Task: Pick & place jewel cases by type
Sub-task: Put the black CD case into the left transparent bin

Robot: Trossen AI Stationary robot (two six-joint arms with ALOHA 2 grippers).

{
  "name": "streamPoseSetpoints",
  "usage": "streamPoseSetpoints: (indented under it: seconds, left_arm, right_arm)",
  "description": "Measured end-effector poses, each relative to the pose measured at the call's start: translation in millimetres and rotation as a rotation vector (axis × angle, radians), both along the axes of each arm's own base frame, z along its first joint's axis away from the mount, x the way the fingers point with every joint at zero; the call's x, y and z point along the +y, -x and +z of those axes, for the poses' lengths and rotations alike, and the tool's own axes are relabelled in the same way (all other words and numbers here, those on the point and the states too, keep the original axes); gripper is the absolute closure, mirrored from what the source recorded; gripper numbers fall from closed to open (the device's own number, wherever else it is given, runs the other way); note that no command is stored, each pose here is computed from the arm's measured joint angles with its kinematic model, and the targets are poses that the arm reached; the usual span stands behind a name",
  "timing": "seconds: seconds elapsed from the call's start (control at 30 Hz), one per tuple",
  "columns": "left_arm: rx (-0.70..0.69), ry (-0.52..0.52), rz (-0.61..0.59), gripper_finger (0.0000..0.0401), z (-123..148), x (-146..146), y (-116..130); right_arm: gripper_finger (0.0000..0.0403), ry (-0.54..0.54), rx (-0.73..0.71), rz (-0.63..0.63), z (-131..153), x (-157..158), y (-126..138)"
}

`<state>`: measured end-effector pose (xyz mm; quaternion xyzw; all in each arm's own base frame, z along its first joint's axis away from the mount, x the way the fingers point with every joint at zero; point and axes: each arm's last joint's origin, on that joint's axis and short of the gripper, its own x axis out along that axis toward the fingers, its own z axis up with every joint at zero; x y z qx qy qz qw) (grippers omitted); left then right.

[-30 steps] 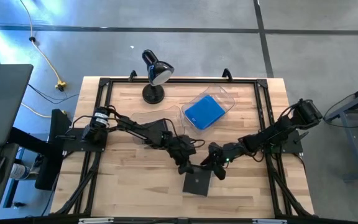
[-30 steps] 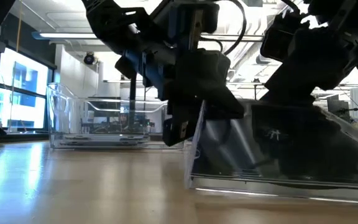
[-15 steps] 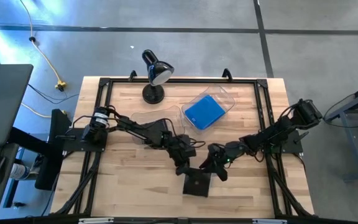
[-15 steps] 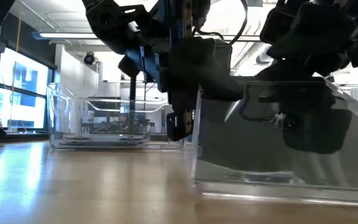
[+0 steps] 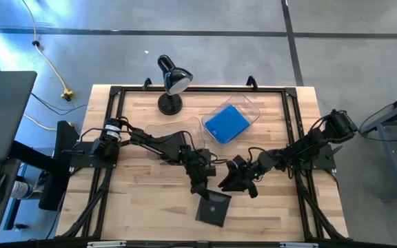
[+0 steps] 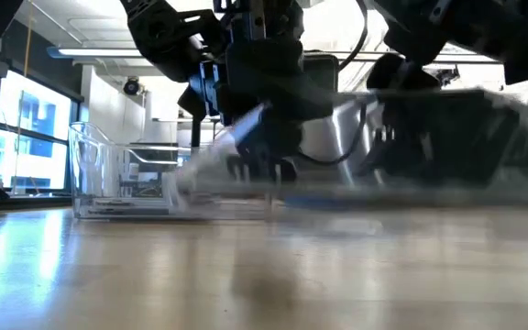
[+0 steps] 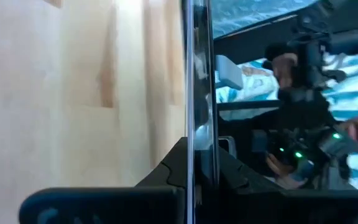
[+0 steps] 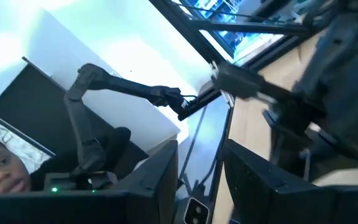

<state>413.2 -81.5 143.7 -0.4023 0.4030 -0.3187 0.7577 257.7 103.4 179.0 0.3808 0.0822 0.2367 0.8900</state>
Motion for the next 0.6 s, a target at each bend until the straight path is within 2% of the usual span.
streamPoseSetpoints:
  seconds: [0.3, 0.6]
  left_arm:
    - [-0.032, 0.11, -0.095, 0.038, 11.0, 0.2, -2.3]
    - [-0.094, 0.105, -0.109, 0.038, 18.8, 10.6, -7.9]
  right_arm:
    - [0.0284, -0.014, -0.018, 0.0, 2.1, -0.1, 0.1]
    - [0.0284, -0.041, -0.087, 0.003, 9.2, -0.1, 0.8]
